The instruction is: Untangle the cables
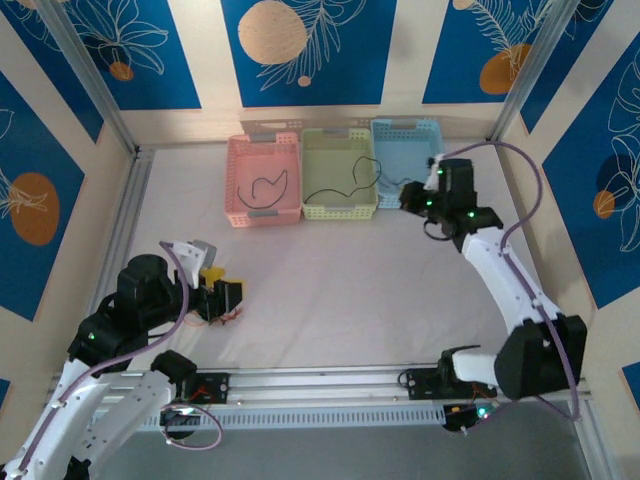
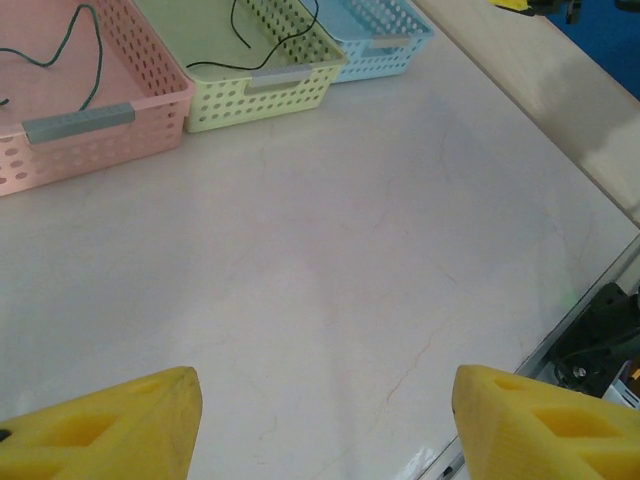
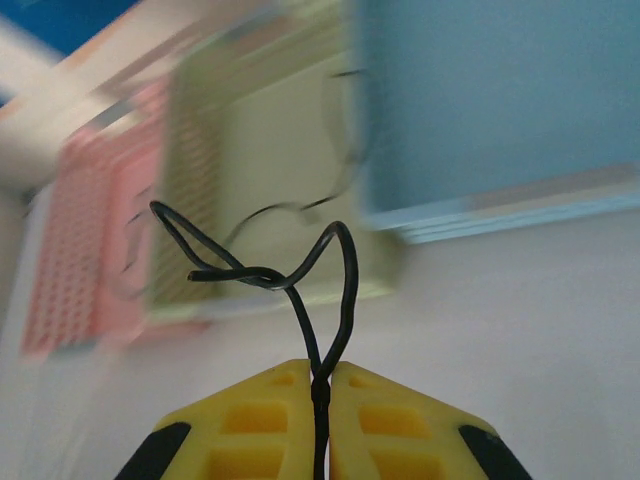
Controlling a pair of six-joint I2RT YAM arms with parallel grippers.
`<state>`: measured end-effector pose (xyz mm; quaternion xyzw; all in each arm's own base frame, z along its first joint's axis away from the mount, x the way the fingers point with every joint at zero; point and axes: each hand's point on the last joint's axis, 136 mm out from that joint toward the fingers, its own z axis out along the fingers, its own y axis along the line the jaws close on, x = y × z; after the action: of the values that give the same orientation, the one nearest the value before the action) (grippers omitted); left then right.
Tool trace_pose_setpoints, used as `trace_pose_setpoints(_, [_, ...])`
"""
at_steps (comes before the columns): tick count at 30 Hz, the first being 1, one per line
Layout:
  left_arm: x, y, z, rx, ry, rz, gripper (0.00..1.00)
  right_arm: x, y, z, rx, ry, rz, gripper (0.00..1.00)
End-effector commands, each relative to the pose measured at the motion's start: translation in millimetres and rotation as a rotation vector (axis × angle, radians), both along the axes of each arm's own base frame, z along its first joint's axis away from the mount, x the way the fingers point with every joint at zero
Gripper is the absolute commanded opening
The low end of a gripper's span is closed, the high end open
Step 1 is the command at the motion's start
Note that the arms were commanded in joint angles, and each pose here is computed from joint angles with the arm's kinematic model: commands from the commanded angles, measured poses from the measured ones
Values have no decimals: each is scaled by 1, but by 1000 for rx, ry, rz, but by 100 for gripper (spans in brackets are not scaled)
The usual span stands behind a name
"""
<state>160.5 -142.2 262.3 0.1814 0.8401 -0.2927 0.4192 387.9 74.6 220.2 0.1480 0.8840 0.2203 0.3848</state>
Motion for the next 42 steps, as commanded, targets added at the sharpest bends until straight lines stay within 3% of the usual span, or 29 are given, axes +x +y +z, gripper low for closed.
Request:
trace_pose_setpoints(1, [2,5,0,14,5,27,67,32,-35,-10,76,55,-170,0])
trace_pose_setpoints(10, [5,6,-5,28,22,39,66,124,-54,-21,97,132,-235,3])
trace_pose_setpoints(11, [6,6,-6,29,24,42,66,131,-55,-25,102,144,-240,9])
trace_pose_setpoints(17, [11,13,-10,57,32,89,66,155,-40,-28,140,164,-176,64])
trace_pose_setpoints(19, [14,16,-15,78,48,115,66,150,-38,-19,96,145,-169,72])
trace_pose_setpoints(23, [24,28,-25,136,86,198,65,114,-19,11,131,61,-90,70])
trace_pose_setpoints(27, [34,47,-35,190,147,341,64,41,33,26,92,-36,90,68])
trace_pose_setpoints(34, [45,54,-58,100,203,493,62,-88,87,-20,48,-90,285,67])
trace_pose_setpoints(38, [51,52,-87,96,302,559,60,-126,88,-42,52,-102,312,67])
trace_pose_setpoints(42, [51,52,-133,136,450,631,49,-142,81,-58,31,-104,312,67])
